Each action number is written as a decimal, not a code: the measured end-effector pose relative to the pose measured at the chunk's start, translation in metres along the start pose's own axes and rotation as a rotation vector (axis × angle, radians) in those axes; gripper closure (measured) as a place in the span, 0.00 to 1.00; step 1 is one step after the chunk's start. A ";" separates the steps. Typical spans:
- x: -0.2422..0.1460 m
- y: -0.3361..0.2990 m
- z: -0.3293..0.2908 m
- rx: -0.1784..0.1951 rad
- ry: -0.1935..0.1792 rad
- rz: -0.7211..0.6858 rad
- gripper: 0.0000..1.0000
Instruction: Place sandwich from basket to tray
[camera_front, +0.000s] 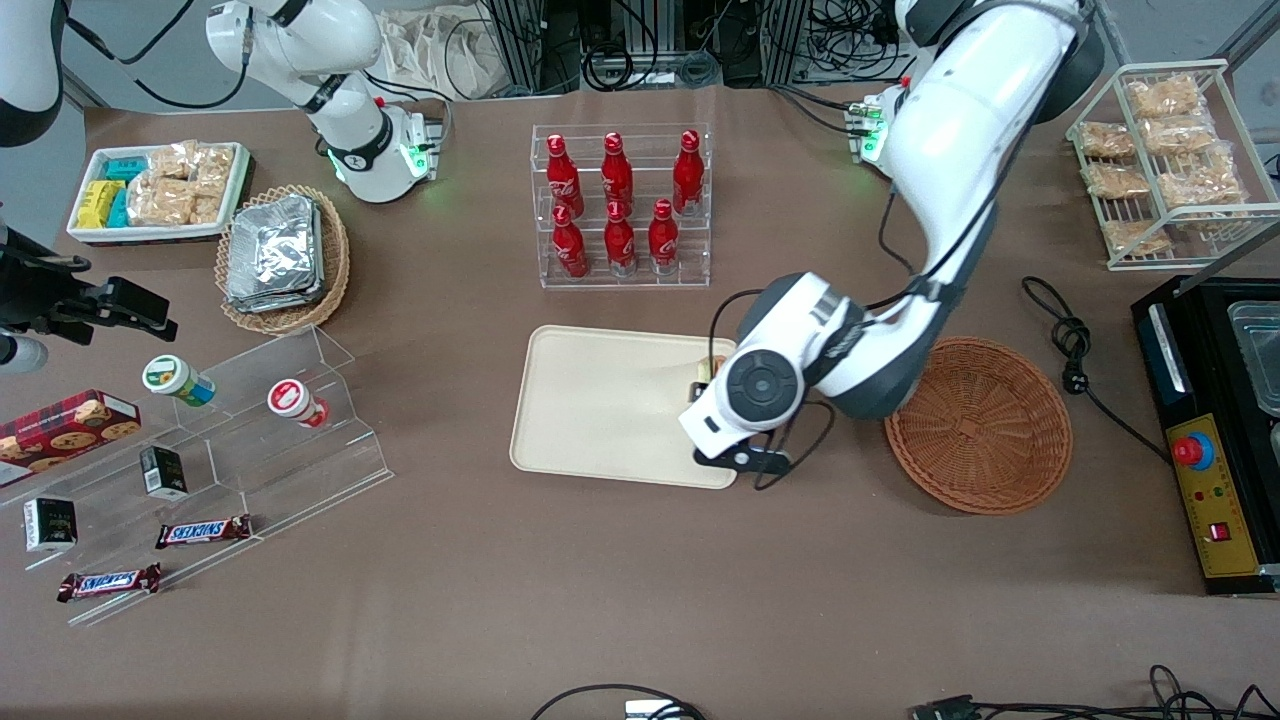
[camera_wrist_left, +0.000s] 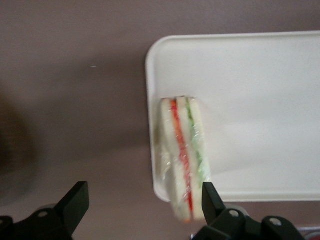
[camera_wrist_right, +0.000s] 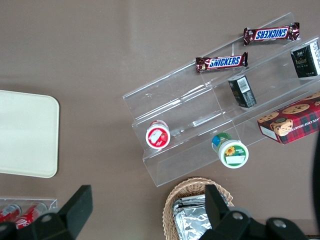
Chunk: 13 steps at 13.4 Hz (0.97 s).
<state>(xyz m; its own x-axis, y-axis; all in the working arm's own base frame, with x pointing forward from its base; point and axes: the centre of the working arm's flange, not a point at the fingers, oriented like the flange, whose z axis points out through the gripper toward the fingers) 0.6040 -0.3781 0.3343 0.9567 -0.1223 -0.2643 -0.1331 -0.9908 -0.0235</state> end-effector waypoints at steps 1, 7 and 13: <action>-0.003 -0.016 -0.032 0.000 0.021 -0.016 0.00; -0.053 -0.142 -0.188 0.016 0.148 -0.188 0.00; -0.097 -0.278 -0.245 0.037 0.123 -0.116 0.00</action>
<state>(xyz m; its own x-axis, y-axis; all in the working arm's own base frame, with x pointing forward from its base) 0.6115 -0.1052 0.6024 0.9903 -0.0157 -0.1382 -0.0273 -0.9962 -0.0828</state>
